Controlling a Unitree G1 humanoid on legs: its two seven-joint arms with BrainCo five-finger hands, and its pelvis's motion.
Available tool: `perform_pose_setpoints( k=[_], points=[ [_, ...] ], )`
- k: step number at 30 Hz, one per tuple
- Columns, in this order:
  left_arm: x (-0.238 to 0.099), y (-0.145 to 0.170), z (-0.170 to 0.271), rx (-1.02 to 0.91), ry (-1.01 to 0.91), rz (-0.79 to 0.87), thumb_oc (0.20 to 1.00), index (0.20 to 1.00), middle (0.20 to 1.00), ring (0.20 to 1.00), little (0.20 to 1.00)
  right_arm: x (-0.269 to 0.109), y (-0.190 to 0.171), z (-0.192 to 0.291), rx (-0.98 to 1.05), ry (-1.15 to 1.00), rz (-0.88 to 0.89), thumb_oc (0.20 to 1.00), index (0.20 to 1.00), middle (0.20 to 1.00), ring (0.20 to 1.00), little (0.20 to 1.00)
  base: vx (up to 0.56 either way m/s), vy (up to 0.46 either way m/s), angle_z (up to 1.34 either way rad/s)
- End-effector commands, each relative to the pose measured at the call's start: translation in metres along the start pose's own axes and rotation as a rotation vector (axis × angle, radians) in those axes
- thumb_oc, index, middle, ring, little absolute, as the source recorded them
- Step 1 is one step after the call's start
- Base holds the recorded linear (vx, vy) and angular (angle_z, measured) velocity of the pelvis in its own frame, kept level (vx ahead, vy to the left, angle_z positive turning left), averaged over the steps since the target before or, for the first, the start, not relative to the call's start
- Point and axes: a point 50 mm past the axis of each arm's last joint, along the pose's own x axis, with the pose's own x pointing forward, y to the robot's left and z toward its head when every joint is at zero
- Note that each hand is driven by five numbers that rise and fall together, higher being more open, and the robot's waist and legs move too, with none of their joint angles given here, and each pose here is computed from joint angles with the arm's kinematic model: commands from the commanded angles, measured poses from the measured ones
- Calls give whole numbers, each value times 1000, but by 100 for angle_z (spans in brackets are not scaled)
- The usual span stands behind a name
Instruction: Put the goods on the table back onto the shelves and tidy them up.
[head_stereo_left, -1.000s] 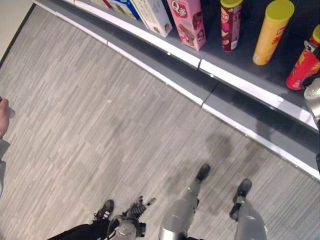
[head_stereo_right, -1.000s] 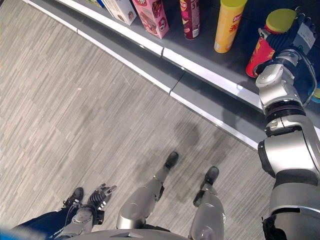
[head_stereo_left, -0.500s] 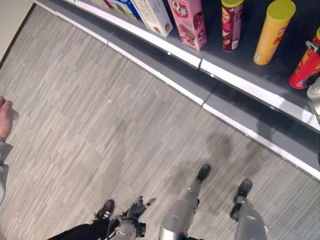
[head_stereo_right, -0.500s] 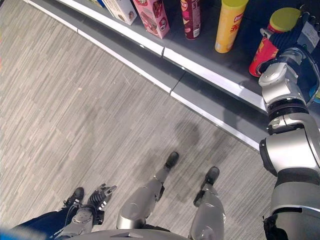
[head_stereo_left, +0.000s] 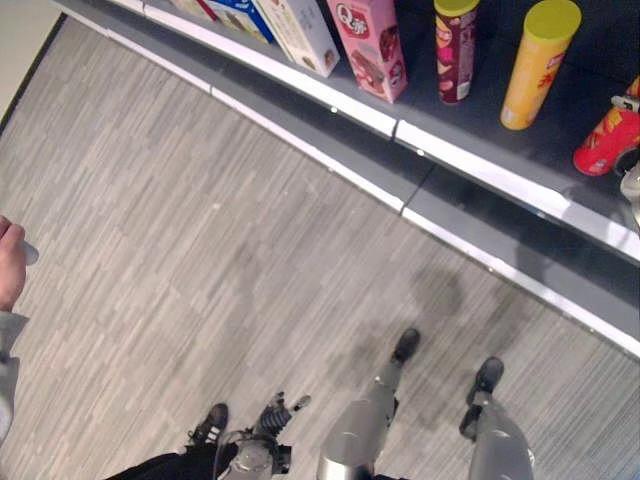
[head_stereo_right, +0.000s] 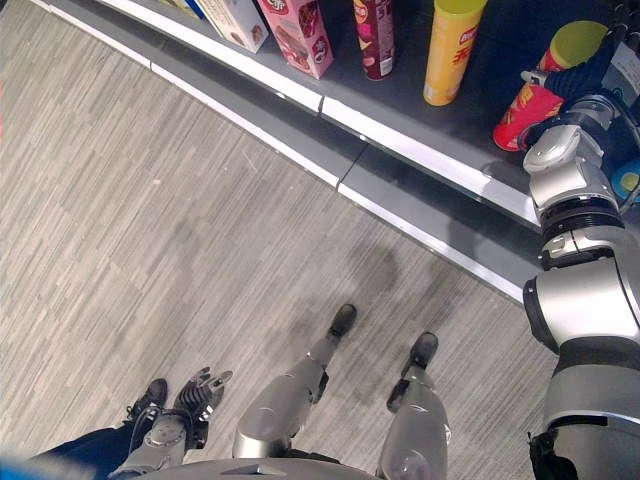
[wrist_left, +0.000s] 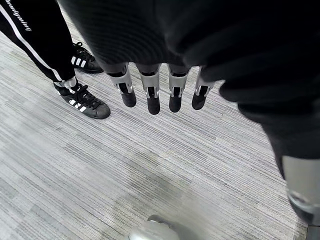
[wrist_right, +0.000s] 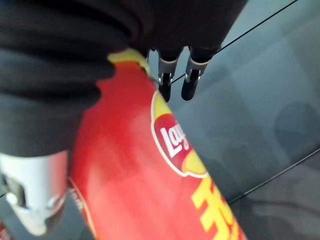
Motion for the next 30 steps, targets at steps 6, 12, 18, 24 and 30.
perform_pose_setpoints(
  k=[6, 12, 18, 24, 30],
  points=[
    [7, 11, 14, 81, -36, 27, 1000, 1000, 1000, 1000, 1000, 13, -26, 6, -93, -110, -103, 1000, 1000, 1000, 1000, 1000, 0, 0, 0],
    [7, 13, 15, 66, -35, 41, 1000, 1000, 1000, 1000, 1000, 8, -18, 12, -53, -129, -82, 1000, 1000, 1000, 1000, 1000, -10, 7, -11],
    [7, 17, 12, 63, -23, 54, 1000, 1000, 1000, 1000, 1000, -5, -4, 23, -17, -187, -46, 1000, 1000, 1000, 1000, 1000, -1, 1, -1],
    [7, 20, 11, 59, -18, 68, 1000, 1000, 1000, 1000, 1000, -12, 5, 29, -11, -216, -20, 1000, 1000, 1000, 1000, 1000, 0, 0, 0],
    [7, 21, 10, 57, -15, 67, 1000, 1000, 1000, 1000, 1000, -21, 10, 33, 3, -245, -6, 1000, 1000, 1000, 1000, 1000, 0, 0, 0]
  ],
)
